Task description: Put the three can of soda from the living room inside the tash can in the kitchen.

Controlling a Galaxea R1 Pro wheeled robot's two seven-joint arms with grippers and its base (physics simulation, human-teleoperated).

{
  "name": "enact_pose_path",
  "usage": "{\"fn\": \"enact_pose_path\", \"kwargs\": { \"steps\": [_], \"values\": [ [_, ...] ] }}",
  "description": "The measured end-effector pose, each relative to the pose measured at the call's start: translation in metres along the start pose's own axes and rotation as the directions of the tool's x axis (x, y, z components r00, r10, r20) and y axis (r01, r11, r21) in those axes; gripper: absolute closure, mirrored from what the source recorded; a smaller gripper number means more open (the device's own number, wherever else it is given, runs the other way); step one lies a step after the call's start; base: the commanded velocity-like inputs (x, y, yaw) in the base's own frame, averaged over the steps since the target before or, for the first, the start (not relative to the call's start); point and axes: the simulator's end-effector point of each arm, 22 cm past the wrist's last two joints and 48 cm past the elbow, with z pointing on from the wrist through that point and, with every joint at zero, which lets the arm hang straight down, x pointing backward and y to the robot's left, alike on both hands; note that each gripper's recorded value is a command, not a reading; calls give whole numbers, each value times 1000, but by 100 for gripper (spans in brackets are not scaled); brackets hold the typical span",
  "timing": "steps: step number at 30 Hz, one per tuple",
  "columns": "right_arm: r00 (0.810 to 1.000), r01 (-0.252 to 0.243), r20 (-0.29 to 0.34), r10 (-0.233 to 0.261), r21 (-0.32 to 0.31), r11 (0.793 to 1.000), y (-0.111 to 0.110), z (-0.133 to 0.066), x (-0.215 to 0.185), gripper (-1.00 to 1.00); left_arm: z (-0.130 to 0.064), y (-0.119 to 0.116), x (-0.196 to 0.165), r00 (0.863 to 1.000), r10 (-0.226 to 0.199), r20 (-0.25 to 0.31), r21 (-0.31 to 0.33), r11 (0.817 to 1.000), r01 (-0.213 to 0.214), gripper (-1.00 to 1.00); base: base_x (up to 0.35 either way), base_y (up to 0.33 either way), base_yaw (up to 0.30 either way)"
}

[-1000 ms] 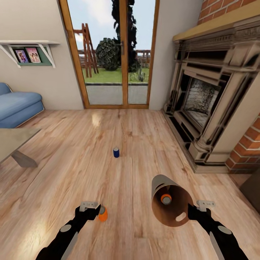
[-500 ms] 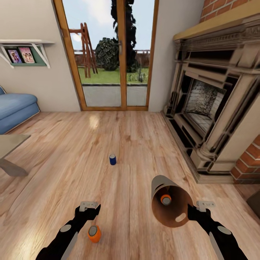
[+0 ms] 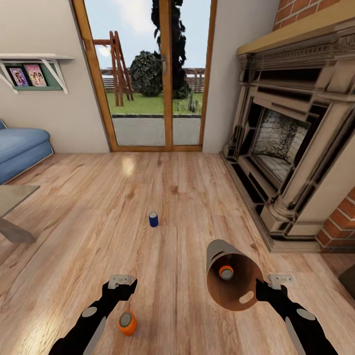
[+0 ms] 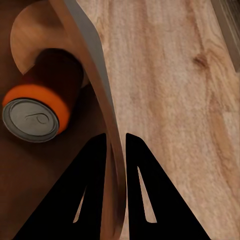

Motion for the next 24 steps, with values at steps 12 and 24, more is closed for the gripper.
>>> {"fn": "enact_pose_path", "kwargs": {
  "steps": [12, 24],
  "values": [
    [1000, 3, 5, -3, -3, 1000, 3, 1, -15, 100, 0, 5, 1, 1000, -9, -3, -10, 1000, 9, -100, 0, 0, 0],
    [999, -29, -31, 29, -23, 999, 17, 9, -125, 100, 0, 6, 7, 999, -17, -46, -11, 1000, 17, -100, 0, 0, 0]
  ]
}}
